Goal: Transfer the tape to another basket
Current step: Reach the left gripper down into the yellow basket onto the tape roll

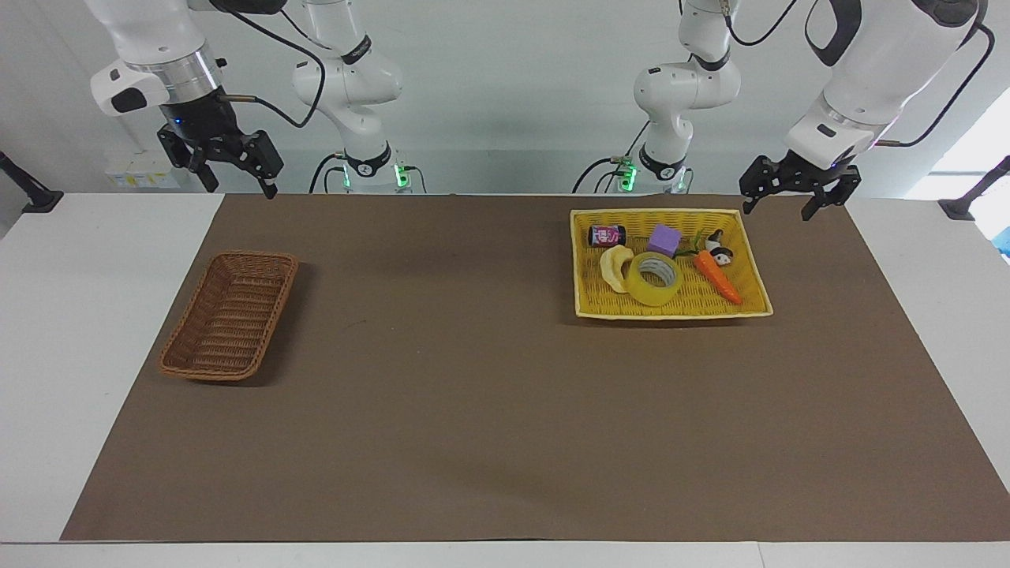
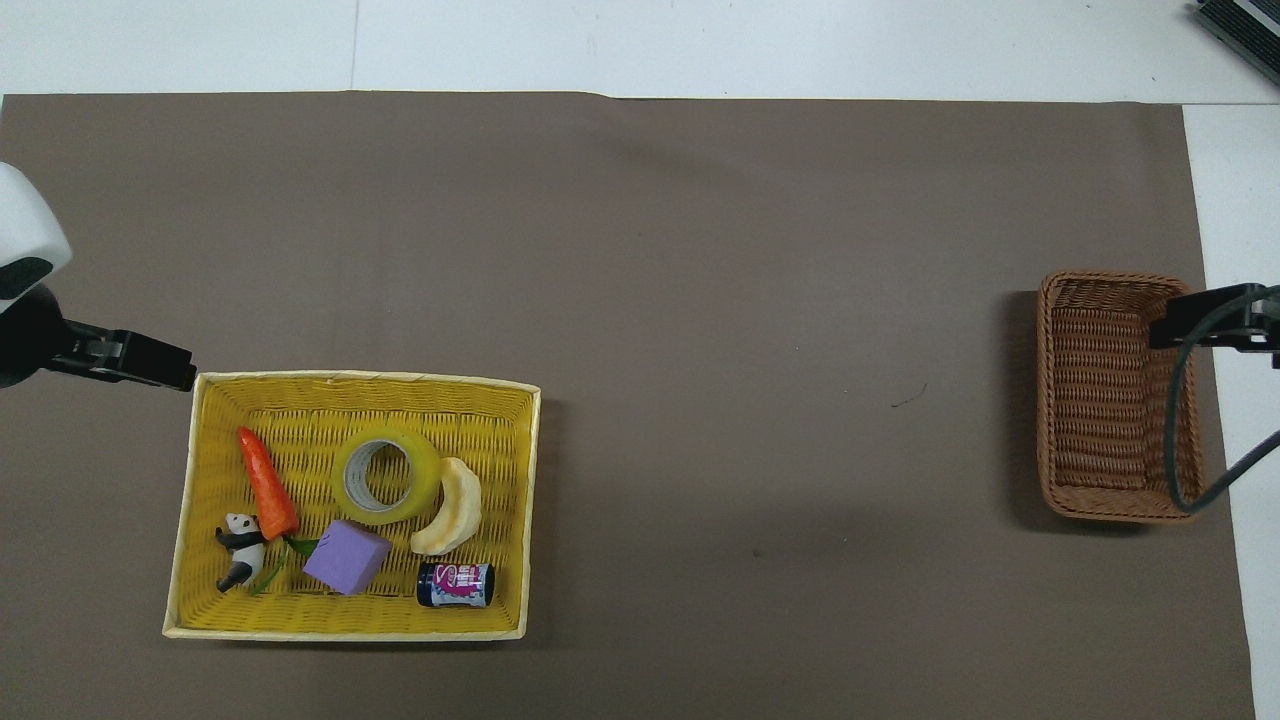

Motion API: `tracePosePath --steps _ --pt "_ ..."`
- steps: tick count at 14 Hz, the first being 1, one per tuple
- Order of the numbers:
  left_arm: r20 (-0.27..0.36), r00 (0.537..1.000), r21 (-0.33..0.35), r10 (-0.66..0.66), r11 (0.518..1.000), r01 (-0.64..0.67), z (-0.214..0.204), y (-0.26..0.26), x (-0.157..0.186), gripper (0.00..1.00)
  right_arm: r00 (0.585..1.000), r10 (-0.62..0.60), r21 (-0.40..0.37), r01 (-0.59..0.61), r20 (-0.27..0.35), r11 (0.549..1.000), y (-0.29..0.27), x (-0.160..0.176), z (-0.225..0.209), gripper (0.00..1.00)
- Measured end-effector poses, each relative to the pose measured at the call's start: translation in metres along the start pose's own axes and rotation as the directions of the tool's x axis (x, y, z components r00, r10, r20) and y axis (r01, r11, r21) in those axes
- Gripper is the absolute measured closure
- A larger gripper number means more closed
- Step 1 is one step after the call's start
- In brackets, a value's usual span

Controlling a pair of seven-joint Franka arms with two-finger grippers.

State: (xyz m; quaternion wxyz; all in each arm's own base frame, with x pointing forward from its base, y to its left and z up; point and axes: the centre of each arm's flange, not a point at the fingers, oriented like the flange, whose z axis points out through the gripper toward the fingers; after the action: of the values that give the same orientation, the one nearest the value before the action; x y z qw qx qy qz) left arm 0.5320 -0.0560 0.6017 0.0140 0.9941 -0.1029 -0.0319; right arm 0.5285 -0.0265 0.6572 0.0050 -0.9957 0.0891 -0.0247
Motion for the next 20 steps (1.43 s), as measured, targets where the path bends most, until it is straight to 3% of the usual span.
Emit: tracePosePath --steps 6,13,14,16,20 --pt "0.007 1.000 -0.071 0.010 0.997 -0.010 0.097 0.020 0.012 0.00 1.000 0.000 0.000 0.000 0.000 1.000 0.000 0.000 0.000 0.00" --pt "0.078 0.997 -0.095 -0.019 0.995 0.027 0.209 0.020 -0.012 0.00 1.000 0.000 0.000 0.000 0.000 1.000 0.000 0.000 0.000 0.00" --pt "0.078 0.997 -0.097 -0.022 0.995 0.030 0.220 0.021 -0.015 0.05 1.000 0.000 0.000 0.000 0.000 1.000 0.000 0.000 0.000 0.00" --pt "0.079 0.997 -0.103 -0.016 0.994 0.024 0.235 0.030 -0.020 0.30 1.000 0.000 0.000 0.000 0.000 1.000 0.000 0.000 0.000 0.00" --pt "0.095 0.995 -0.098 -0.024 0.995 0.034 0.267 0.045 -0.031 0.39 1.000 0.000 0.000 0.000 0.000 1.000 0.000 0.000 0.000 0.00"
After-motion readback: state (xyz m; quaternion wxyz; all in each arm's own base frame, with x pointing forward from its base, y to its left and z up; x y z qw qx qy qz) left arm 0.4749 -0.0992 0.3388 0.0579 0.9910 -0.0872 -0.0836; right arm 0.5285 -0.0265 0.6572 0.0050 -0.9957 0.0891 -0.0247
